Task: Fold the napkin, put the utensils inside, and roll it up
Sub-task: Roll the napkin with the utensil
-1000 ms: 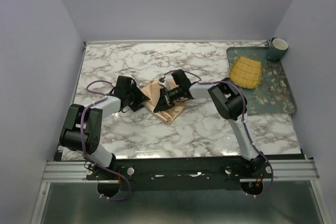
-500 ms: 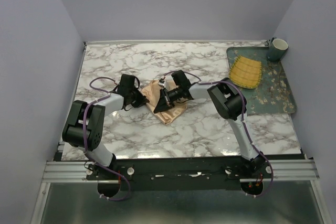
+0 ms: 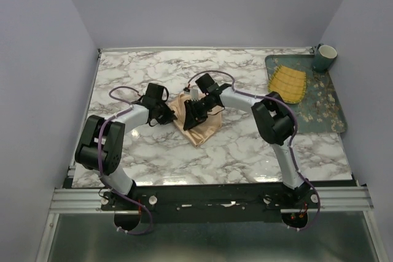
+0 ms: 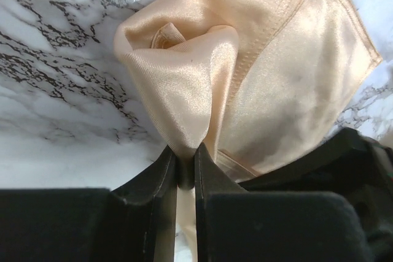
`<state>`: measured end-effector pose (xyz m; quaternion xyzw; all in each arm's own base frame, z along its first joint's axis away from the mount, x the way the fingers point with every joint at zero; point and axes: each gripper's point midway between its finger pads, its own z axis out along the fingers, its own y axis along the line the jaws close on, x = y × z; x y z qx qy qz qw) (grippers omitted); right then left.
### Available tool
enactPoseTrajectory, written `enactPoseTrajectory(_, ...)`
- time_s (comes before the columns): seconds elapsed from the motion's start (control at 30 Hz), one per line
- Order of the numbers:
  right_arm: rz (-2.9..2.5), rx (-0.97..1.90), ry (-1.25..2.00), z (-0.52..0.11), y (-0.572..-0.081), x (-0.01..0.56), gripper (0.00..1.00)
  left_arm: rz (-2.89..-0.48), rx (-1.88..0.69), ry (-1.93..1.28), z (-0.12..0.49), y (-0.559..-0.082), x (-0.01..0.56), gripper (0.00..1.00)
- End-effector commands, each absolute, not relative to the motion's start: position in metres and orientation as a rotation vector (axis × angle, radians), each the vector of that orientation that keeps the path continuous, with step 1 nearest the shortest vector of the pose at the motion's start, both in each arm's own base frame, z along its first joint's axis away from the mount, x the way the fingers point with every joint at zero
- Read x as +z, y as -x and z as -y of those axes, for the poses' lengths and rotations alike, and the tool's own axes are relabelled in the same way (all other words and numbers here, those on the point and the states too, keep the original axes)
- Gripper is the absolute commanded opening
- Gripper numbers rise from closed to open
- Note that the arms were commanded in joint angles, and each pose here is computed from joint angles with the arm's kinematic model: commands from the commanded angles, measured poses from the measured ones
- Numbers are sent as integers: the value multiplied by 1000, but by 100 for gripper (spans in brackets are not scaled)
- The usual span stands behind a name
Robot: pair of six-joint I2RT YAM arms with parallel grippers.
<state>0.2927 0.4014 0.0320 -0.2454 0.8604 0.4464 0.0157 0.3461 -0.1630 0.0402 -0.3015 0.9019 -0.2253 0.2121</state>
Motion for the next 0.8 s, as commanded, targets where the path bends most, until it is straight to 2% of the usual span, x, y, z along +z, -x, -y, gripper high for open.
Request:
enactPoseTrajectory(0.0,-2654,863,894,-375,-301,46,48,-2586,-529,898,160,-333,30,0)
enactPoseTrajectory(0.07,-2606,718,896,-371,-306,56,55,-2597,-502,904,159,-333,31,0)
enactPoseTrajectory(0.17,-2541,574,921,-377,-305,63,59,-2607,-487,928,159,-333,32,0)
enactPoseTrajectory(0.43,-2458,516,957,-410,-285,57,59,-2634,-491,970,163,-330,30,0)
enactPoseTrajectory(0.77,-2420,367,1025,-419,-279,24,59,-2638,-493,977,168,-331,33,0)
